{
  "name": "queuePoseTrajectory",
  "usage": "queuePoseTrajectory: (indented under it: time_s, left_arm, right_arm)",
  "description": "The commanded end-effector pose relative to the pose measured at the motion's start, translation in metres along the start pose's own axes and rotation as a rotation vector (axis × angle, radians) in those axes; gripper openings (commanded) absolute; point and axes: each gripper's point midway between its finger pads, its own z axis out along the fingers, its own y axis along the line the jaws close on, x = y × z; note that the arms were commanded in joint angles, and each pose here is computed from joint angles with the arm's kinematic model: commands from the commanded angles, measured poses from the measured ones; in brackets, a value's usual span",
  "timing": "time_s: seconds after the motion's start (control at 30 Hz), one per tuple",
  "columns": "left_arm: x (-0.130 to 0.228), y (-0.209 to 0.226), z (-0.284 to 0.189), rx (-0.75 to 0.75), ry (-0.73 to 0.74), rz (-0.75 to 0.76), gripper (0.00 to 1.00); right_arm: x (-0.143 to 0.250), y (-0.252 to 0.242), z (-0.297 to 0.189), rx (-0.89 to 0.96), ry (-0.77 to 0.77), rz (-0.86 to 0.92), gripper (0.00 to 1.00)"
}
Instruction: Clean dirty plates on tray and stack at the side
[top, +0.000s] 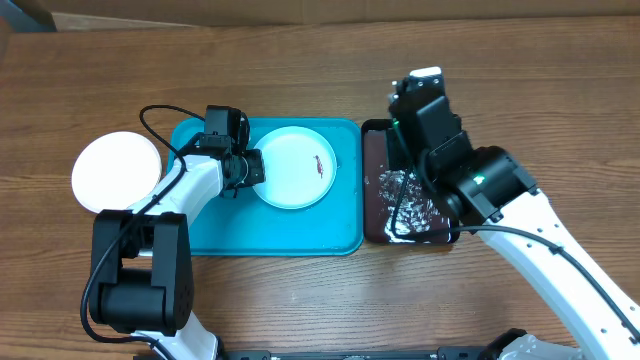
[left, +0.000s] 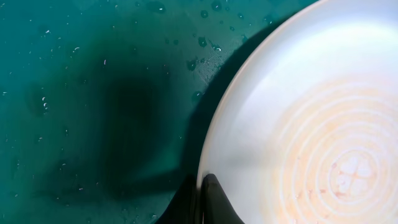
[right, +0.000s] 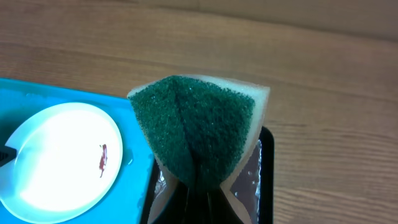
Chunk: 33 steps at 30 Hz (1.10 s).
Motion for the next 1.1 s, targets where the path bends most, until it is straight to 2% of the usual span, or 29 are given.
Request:
queuePoseTrajectory:
  time_s: [0.0,0.4,0.53,0.77,0.83,0.93,1.0,1.07]
  left_arm:
    - [0.004,0.003,-0.001,-0.016,0.004,-0.006,0.04]
    - [0.004,0.003,-0.001,-0.015,0.003,-0.006,0.06]
    - [0.004,0.003,-0.001,-0.015,0.003,-0.006,0.06]
    - [0.004,0.003,-0.001,-0.015,0.003,-0.006,0.09]
    - [0.004,0.003,-0.001,-0.015,0.003,-0.006,0.09]
    - [0.004,0.003,-0.001,-0.015,0.003,-0.006,0.09]
    - [0.004,0.003,-0.001,-0.015,0.004,-0.006,0.09]
    - [0.004,0.003,-0.001,-0.015,0.003,-0.006,0.09]
  right_arm:
    - [-0.023,-0.007,-0.017,0.065,-0.095,0.017,0.04]
    - [-0.050,-0.028,-0.052,0.099,-0.238,0.093,0.04]
    - [-0.053,-0.050,-0.061,0.168,-0.260,0.120,0.04]
    - [-0.044,-0.045,-0.054,0.088,-0.205,0.166,0.04]
    - [-0.040,-0.034,-0.048,0.034,-0.173,0.114,0.04]
    - [-0.030,-0.046,-0.045,0.105,-0.139,0.106,0.04]
    - [-0.027,-0.039,-0.041,0.059,-0.121,0.129,0.04]
    - [-0.024,-0.037,-0.039,0.057,-0.102,0.072,0.04]
